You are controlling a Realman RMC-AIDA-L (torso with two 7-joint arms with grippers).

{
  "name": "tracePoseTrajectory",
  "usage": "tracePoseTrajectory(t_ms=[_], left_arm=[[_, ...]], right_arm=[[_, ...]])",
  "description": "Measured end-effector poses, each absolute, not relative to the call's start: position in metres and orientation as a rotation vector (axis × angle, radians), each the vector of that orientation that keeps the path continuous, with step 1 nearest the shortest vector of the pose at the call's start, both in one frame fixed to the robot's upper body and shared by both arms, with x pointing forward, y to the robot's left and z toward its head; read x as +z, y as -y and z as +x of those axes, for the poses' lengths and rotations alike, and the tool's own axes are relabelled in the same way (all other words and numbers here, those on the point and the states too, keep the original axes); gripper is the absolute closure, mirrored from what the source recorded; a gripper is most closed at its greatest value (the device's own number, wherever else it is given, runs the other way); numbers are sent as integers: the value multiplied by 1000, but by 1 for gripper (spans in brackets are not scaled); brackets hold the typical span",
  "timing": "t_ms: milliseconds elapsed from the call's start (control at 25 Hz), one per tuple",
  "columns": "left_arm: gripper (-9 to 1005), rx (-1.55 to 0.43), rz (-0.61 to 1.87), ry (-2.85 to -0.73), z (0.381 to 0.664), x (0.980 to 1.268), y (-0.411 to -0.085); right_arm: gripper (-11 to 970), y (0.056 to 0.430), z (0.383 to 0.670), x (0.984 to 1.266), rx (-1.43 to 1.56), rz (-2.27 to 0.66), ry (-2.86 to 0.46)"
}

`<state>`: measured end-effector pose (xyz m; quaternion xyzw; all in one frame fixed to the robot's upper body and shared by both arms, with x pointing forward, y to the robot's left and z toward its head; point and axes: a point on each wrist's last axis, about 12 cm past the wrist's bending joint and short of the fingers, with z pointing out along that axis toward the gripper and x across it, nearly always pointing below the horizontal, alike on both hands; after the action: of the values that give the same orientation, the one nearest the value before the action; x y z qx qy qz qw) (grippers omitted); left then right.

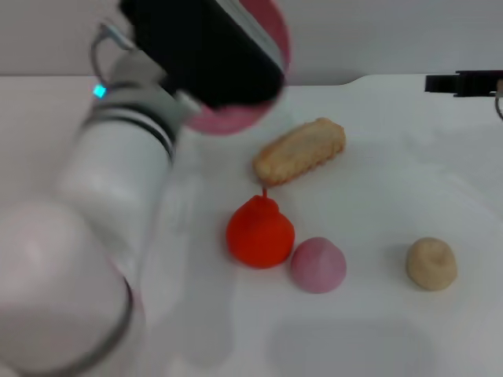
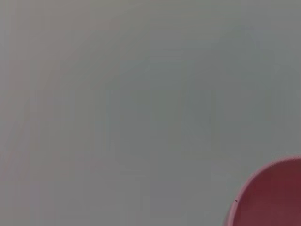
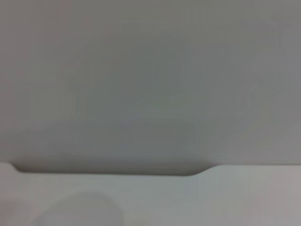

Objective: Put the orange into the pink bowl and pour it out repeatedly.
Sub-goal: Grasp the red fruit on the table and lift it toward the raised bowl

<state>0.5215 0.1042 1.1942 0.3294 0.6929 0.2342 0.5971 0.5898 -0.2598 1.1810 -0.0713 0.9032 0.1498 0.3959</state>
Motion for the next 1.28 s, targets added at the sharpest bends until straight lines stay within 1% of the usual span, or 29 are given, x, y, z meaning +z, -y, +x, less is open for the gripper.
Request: tracePoseTrajectory(t_ms=[120, 200, 240, 320, 360, 440, 600, 640, 840, 920, 960, 1120, 1280], left_arm=[[949, 448, 648, -1835, 534, 1207, -123], [950, 448, 648, -1835, 534, 1207, -123], [950, 393, 555, -2008, 544, 1212, -139], [950, 389, 504, -2094, 549, 1212, -150], [950, 389, 504, -2094, 549, 1212, -150], [950, 434, 401, -2212, 557, 1213, -175], [950, 484, 331, -2274, 564, 1210, -192], [950, 484, 331, -2274, 564, 1210, -192], [950, 505, 292, -2315, 571, 1205, -202], [950, 510, 292, -2328, 575, 1202, -202], [950, 513, 294, -2333, 576, 1201, -202], [950, 523, 307, -2346, 581, 1197, -200], [950, 523, 306, -2347, 583, 1197, -199]], right_arm=[[366, 255, 591, 1180, 383, -202, -2297], [367, 251, 592, 1180, 387, -220, -2301], [367, 246, 592, 1180, 389, -242, -2302], [367, 243, 592, 1180, 391, -256, -2303], [367, 239, 593, 1179, 394, -275, -2305], [367, 230, 593, 1177, 399, -311, -2314], [366, 204, 600, 1164, 415, -399, -2329], [366, 204, 600, 1164, 415, -399, -2329], [366, 173, 610, 1143, 444, -479, -2366], [367, 154, 613, 1136, 499, -504, -2368], [367, 154, 613, 1136, 499, -504, -2368], [365, 134, 611, 1131, 567, -530, -2353], [364, 120, 605, 1126, 600, -578, -2366]])
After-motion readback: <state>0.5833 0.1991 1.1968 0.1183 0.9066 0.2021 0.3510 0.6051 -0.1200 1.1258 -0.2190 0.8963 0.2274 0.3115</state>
